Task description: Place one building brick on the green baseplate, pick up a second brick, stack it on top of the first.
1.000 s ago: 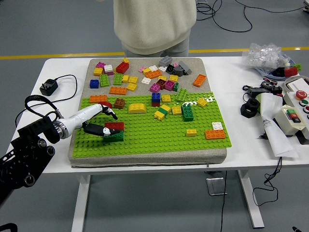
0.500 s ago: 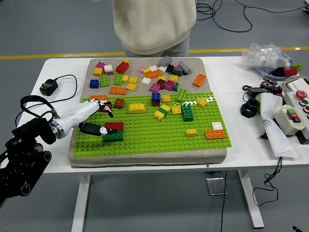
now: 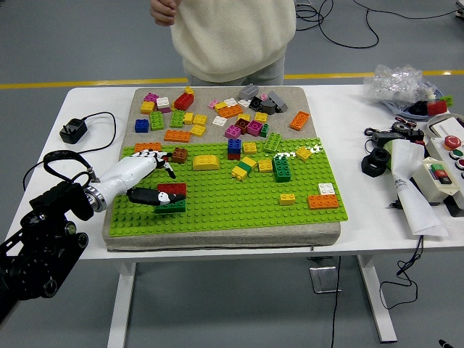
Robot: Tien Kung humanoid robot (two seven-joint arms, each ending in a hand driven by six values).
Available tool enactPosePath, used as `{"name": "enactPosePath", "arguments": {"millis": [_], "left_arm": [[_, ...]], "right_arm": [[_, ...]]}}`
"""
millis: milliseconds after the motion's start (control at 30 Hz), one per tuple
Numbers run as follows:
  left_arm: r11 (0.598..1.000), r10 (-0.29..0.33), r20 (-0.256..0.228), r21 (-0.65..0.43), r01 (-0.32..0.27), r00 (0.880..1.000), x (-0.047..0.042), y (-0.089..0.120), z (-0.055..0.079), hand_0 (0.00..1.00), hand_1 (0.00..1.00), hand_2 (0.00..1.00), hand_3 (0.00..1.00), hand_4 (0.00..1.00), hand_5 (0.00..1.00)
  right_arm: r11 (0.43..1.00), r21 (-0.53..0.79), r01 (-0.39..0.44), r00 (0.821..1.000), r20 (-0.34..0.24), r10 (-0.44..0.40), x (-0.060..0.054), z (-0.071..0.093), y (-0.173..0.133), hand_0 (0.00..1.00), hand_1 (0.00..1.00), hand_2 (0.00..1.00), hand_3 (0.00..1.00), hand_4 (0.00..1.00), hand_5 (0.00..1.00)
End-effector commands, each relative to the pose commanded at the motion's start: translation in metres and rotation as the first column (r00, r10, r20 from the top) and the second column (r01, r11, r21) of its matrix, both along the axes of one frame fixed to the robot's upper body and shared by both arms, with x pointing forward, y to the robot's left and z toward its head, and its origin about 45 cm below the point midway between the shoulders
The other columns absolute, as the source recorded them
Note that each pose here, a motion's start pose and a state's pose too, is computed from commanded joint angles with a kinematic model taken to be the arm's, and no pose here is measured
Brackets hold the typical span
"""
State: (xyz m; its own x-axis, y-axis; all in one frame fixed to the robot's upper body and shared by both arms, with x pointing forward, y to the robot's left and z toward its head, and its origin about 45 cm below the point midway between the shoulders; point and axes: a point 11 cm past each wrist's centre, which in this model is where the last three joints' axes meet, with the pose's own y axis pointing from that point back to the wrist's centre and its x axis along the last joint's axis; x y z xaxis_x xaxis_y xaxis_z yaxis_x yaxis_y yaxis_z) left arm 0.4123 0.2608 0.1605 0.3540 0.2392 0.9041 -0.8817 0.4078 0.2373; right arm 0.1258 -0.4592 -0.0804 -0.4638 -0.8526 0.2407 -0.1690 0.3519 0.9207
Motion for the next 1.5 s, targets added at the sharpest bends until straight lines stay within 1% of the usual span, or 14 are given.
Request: {"name": "enactPosePath", "arguments": {"millis": [200,367,733,1300,1500], "left_arm": [[1.000,-0.001,-0.007,0.000,0.001,1.000,-0.0030,-0.001,-0.004,0.998,0.998,0.998,0.594,0.941,0.772],[1.000,0.006,-0.017,0.003,-0.006,1.000,-0.0046,0.001,-0.010,0.998,0.998,0.998,0.594,0.941,0.772],[1.000,0.021,-0.042,0.009,-0.020,0.999,-0.0066,0.005,-0.021,0.998,0.998,0.998,0.594,0.943,0.769],[0.999,0.042,-0.055,0.010,-0.041,0.998,-0.0043,0.009,-0.026,0.998,0.998,0.998,0.584,0.937,0.756],[0.999,0.041,-0.070,0.012,-0.040,0.997,-0.0069,0.010,-0.031,0.998,0.998,0.997,0.579,0.934,0.751]], "right_arm": [[1.000,-0.001,-0.002,1.000,0.000,0.002,0.001,0.000,0.000,0.783,0.723,0.775,0.694,0.917,0.643],[1.000,-0.005,-0.003,1.000,0.001,0.003,0.003,0.001,0.000,0.783,0.723,0.775,0.694,0.917,0.643],[1.000,-0.004,-0.003,1.000,-0.005,0.003,0.001,0.001,-0.001,0.782,0.724,0.776,0.694,0.917,0.643],[1.000,-0.002,0.002,1.000,-0.001,-0.002,0.003,0.001,0.000,0.783,0.724,0.776,0.694,0.917,0.643],[1.000,-0.001,0.005,1.000,-0.001,-0.005,0.003,0.001,0.000,0.783,0.723,0.775,0.694,0.917,0.643]]}}
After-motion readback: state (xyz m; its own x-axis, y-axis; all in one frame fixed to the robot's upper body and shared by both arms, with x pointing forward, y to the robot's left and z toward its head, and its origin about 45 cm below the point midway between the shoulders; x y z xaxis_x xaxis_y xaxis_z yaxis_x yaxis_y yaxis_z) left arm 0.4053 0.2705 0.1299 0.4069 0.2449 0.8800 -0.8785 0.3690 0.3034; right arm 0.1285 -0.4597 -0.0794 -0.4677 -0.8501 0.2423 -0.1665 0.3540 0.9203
